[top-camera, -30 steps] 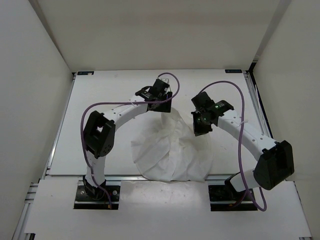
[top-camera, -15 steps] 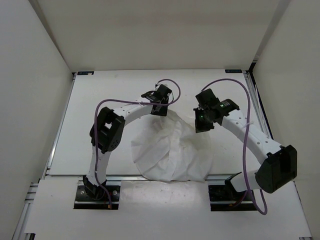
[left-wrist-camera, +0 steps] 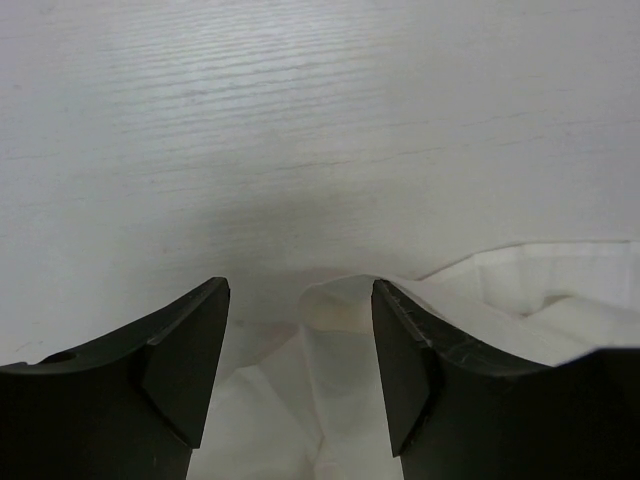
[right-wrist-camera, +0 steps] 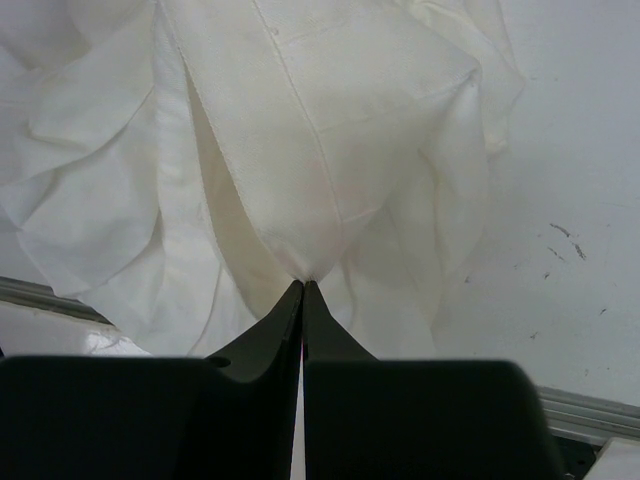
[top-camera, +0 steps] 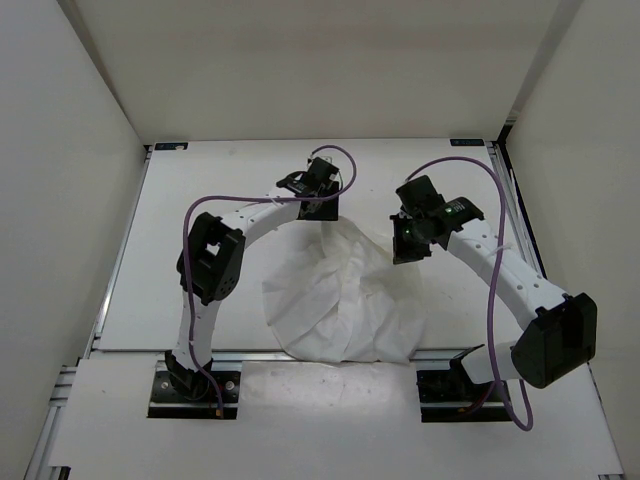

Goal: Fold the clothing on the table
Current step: Flatten the skirt out

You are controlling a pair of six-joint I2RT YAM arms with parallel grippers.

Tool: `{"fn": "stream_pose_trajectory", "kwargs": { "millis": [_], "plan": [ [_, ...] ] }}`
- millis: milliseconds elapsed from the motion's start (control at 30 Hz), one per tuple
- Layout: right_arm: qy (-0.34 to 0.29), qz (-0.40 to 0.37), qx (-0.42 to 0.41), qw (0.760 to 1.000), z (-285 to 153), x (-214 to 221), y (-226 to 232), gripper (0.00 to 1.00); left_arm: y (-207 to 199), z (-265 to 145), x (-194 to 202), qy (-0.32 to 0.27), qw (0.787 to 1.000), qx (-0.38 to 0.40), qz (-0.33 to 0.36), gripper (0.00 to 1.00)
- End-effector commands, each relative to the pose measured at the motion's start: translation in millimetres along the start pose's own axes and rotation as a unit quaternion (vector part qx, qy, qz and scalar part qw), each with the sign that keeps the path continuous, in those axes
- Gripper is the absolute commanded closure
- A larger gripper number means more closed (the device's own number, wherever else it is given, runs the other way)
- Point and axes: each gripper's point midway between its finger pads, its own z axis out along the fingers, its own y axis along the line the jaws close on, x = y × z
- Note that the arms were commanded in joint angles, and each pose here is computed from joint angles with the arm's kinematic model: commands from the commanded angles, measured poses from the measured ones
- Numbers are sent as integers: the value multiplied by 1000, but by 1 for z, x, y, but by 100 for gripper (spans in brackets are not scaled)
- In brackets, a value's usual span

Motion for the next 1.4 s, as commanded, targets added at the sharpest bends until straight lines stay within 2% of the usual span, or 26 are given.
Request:
{"fn": "stream_pose_trajectory", "kwargs": {
  "millis": [0, 67, 200, 433, 633, 767, 933, 1033, 1200, 1367],
  "plan": [
    [-25, -10, -13, 1000, -10, -15, 6, 99, -27, -8, -4, 6, 998, 63, -16, 30],
    [-20, -8, -12, 1000, -10, -12, 3, 100, -37, -6, 6, 20, 996, 89, -21, 32],
    [-27, -5, -11, 1000, -13, -17, 0, 100, -43, 0, 27, 42, 996, 79, 9, 33],
    [-46, -11, -9, 999, -25, -28, 1, 100, -1, 15, 34, 39, 997, -27, 55, 34],
    [-77, 8, -1, 997, -44, -43, -9, 100, 38, 21, 39, 57, 985, -122, 107, 35],
    [-93, 23, 9, 995, -52, -48, -24, 100, 77, 12, 20, 41, 985, -154, 70, 35],
    [-71, 47, 30, 996, -37, -32, -46, 100, 112, -17, -12, 0, 987, -160, 24, 36],
    [-70, 55, 32, 996, -34, -27, -51, 100, 137, -30, -20, -5, 984, -176, 11, 36],
    [-61, 64, 33, 996, -24, -23, -60, 100, 152, -51, -36, -25, 985, -168, -8, 36],
    [-51, 57, 37, 996, -13, -20, -57, 100, 149, -76, -47, -48, 988, -139, -34, 36]
  ]
}}
